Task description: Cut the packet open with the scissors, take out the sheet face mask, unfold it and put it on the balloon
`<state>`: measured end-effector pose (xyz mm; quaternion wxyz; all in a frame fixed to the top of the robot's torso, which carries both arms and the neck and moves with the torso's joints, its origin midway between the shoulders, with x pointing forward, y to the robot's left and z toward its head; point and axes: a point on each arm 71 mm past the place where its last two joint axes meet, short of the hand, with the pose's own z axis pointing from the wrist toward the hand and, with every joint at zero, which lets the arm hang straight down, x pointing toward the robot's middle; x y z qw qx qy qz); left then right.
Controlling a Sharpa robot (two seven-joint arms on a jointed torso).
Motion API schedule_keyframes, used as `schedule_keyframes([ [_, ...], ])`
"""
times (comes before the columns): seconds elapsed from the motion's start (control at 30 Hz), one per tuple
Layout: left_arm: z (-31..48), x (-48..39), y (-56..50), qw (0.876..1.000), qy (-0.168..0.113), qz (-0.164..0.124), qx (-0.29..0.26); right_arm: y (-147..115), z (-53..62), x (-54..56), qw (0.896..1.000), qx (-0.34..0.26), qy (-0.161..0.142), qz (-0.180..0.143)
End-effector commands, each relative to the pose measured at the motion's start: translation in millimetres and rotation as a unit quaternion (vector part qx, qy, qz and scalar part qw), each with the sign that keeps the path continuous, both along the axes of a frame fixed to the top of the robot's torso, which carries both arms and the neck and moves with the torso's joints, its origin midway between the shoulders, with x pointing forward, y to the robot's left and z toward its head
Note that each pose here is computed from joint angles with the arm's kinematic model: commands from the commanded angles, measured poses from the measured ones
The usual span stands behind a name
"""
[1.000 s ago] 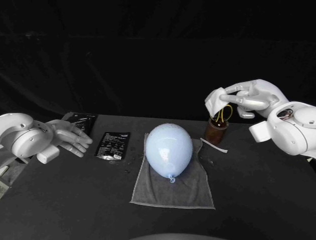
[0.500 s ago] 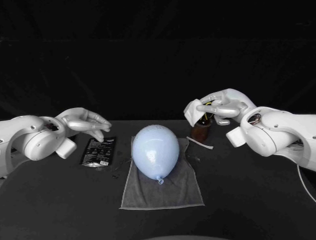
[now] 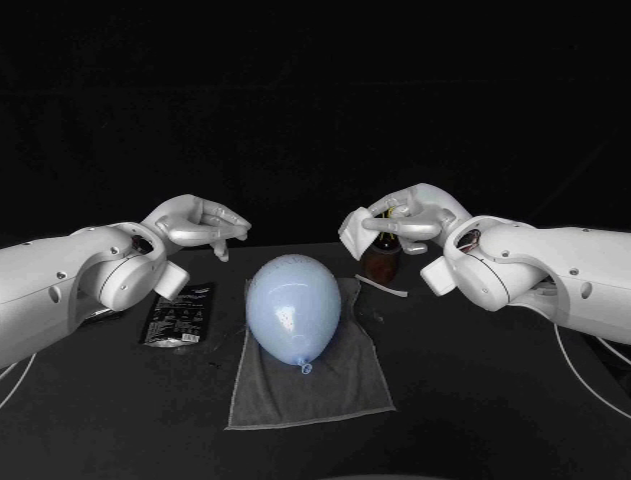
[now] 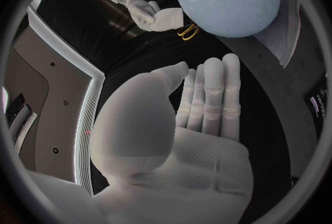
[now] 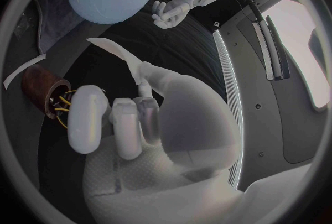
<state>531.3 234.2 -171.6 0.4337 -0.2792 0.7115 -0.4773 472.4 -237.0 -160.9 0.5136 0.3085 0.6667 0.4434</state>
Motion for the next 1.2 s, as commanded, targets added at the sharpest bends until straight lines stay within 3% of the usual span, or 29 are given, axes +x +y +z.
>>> schedule_keyframes([
  [0.03,7.6,5.3,-7.1,0.999,-0.047,0.003,-0.017,1,-1.7,0.7,1.000,-0.012,-0.005,-0.004],
  [0.4,17.6,10.1,-44.0,0.994,-0.084,-0.046,-0.043,10,-5.5,2.5,1.000,-0.017,0.000,0.011],
  [0.7,22.5,12.9,-68.6,0.990,-0.109,-0.072,-0.048,13,-5.6,3.5,0.999,-0.006,0.021,0.031],
  [1.2,21.5,12.2,-119.0,0.980,-0.122,-0.158,-0.021,18,14.9,8.9,0.998,-0.002,0.018,0.063],
])
